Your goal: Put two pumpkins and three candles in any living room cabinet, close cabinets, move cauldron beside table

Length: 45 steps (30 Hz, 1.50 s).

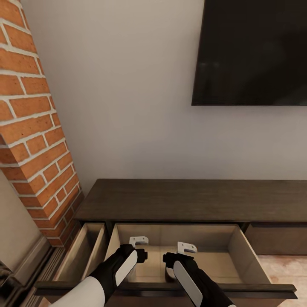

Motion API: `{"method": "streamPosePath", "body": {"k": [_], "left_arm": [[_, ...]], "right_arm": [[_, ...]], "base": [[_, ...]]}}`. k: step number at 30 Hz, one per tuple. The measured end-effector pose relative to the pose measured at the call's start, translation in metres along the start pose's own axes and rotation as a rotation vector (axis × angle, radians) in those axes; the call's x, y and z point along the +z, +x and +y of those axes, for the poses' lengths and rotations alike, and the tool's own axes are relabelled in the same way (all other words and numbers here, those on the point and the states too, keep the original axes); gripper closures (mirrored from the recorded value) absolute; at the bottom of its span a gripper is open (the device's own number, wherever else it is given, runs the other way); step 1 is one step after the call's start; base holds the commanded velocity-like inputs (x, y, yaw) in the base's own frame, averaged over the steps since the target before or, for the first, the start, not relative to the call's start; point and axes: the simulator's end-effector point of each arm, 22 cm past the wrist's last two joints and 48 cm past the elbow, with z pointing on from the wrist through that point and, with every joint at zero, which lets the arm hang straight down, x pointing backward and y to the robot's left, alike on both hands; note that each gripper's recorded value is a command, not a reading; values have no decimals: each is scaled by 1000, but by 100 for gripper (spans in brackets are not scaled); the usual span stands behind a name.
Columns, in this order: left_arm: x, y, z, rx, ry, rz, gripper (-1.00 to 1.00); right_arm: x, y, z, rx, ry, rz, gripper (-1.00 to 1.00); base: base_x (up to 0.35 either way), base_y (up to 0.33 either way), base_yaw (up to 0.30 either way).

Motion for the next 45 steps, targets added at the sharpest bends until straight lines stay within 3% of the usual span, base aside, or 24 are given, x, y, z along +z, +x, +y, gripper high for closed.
{"method": "streamPosePath", "body": {"k": [27, 34, 45], "left_arm": [[-49, -40, -8, -3, 16, 10, -100], [-66, -37, -18, -6, 51, 84, -100], [-86, -53, -21, -19, 64, 92, -100]], "right_arm": [[-44, -40, 8, -2, 0, 7, -100], [-55, -45, 8, -14, 5, 30, -100], [-69, -37, 10, 14, -9, 119, -100]], "base": [[0, 0, 0], [0, 0, 0], [0, 0, 0]]}}
